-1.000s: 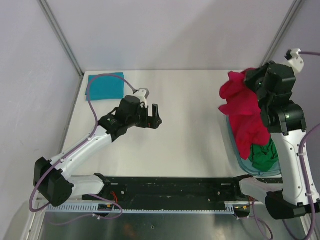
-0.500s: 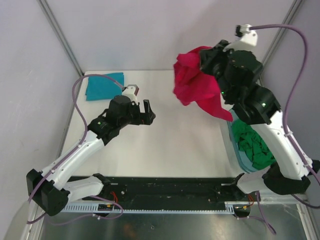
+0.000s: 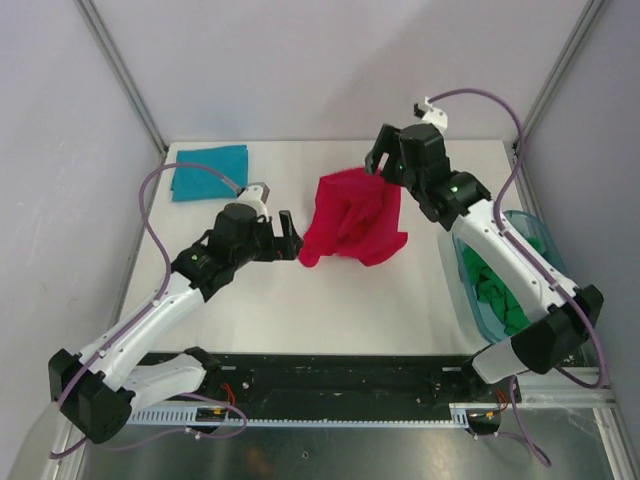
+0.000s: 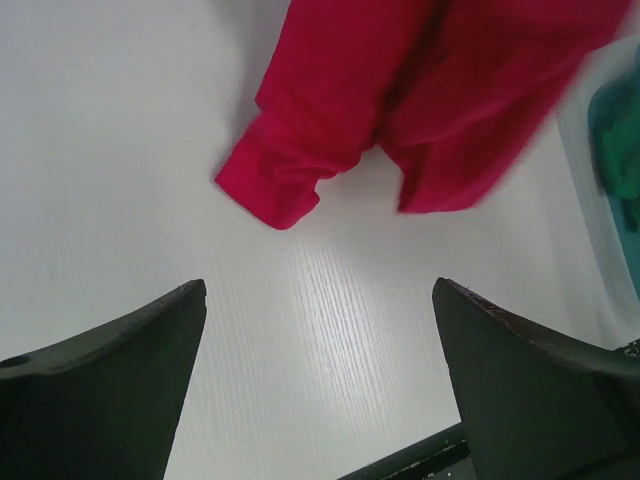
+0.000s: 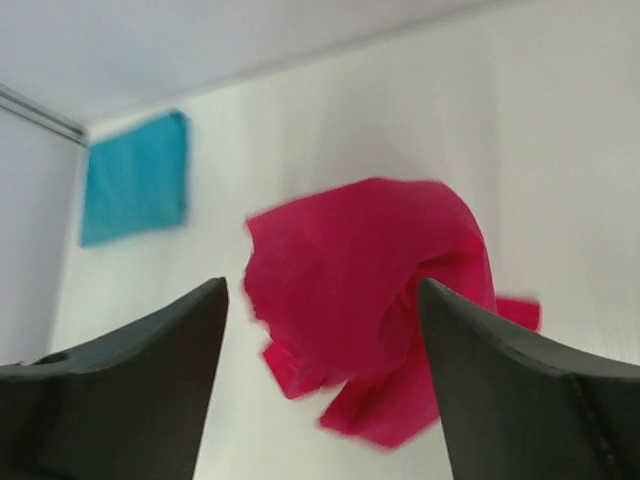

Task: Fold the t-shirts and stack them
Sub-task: Move the tshirt to the center of the board, then flatten out the tshirt

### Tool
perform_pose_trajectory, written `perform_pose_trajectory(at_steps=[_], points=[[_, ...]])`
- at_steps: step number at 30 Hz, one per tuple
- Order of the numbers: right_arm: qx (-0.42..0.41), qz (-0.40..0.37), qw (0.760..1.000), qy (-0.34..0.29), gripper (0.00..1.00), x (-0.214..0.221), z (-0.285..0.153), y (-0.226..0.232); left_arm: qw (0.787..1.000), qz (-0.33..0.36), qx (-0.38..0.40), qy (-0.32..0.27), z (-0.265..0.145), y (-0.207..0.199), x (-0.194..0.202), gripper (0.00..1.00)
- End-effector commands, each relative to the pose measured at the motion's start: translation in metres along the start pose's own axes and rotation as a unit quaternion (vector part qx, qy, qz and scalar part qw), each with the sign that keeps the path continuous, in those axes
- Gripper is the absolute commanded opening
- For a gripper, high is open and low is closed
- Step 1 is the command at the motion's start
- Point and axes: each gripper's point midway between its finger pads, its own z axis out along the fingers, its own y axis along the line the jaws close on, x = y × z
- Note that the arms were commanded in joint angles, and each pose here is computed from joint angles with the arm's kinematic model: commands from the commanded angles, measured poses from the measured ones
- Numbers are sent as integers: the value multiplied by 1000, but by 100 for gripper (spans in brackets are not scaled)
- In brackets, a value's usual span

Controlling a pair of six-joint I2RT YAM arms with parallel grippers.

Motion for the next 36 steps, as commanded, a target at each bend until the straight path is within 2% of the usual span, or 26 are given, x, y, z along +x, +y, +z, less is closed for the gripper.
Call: perform_pose_trajectory(at_steps=[1,5,9,16,20,30,36], points=[[2,37,995,87,85,46,21,-33,999,-29,-11,11,3,7,12,99],[31,16,992,119,88,67,13,-60,998,-45,-17,39,12,10,30,99],[42,-5,988,149,87,98,-2,-69,995,-63,-21,69,21,12,49,100],[34,-22,978,205,68,181,-19,-61,992,-81,-20,94,33,12,64,99],[38,-46,970,235,66,223,-16,-52,992,-86,-21,95,35,11,65,99],[85,-98,955,268,63,293,-5,-56,990,-96,-35,92,34,20,72,100],[141,-139,948,250,65,308,4,-71,990,-102,-37,89,34,22,73,99]])
